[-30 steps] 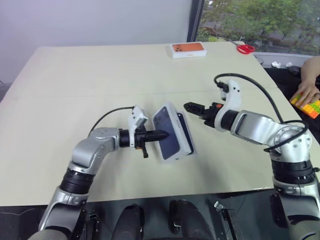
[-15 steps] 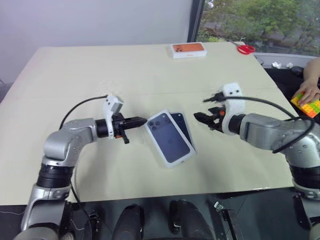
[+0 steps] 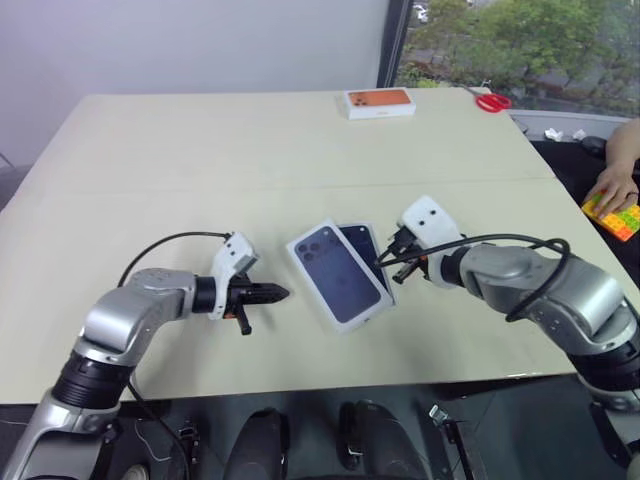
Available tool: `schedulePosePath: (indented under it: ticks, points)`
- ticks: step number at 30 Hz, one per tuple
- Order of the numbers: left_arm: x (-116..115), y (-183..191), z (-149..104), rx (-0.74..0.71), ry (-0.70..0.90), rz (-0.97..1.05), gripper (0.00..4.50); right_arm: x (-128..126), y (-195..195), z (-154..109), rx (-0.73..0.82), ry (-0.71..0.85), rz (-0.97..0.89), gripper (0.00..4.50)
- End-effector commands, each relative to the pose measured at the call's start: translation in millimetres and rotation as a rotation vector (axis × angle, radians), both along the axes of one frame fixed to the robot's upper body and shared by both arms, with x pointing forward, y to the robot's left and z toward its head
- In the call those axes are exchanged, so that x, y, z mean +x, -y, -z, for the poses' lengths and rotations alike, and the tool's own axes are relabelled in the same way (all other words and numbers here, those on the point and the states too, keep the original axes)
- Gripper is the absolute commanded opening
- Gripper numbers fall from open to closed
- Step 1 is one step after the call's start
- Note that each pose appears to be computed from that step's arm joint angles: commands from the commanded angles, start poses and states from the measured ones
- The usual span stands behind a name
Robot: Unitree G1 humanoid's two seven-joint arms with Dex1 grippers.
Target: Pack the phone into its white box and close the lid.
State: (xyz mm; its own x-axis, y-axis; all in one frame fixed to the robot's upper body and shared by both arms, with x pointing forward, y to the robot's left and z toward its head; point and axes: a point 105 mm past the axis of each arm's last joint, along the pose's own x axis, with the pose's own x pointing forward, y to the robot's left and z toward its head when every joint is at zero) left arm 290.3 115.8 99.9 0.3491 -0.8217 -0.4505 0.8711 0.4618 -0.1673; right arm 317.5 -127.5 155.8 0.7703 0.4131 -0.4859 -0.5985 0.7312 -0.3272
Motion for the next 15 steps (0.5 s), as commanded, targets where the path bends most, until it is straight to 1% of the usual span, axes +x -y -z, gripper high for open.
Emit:
schedulePosePath:
  ticks: [1,7,15]
  points:
    - [2.4,14.5,-7.1,0.009,0.065,0.023,0.00,-6.3,-10.1,-3.4,-0.010,0.023,-0.058,0.10]
    - [15.0,34.7,-11.7,-0.041,0.107,-0.012,0.00,-10.5,-18.7,10.9,-0.022,-0.018,-0.089,0.10]
    - [21.2,43.6,-19.1,-0.114,0.126,-0.040,0.00,-11.2,-23.1,11.8,-0.009,-0.022,-0.097,0.10]
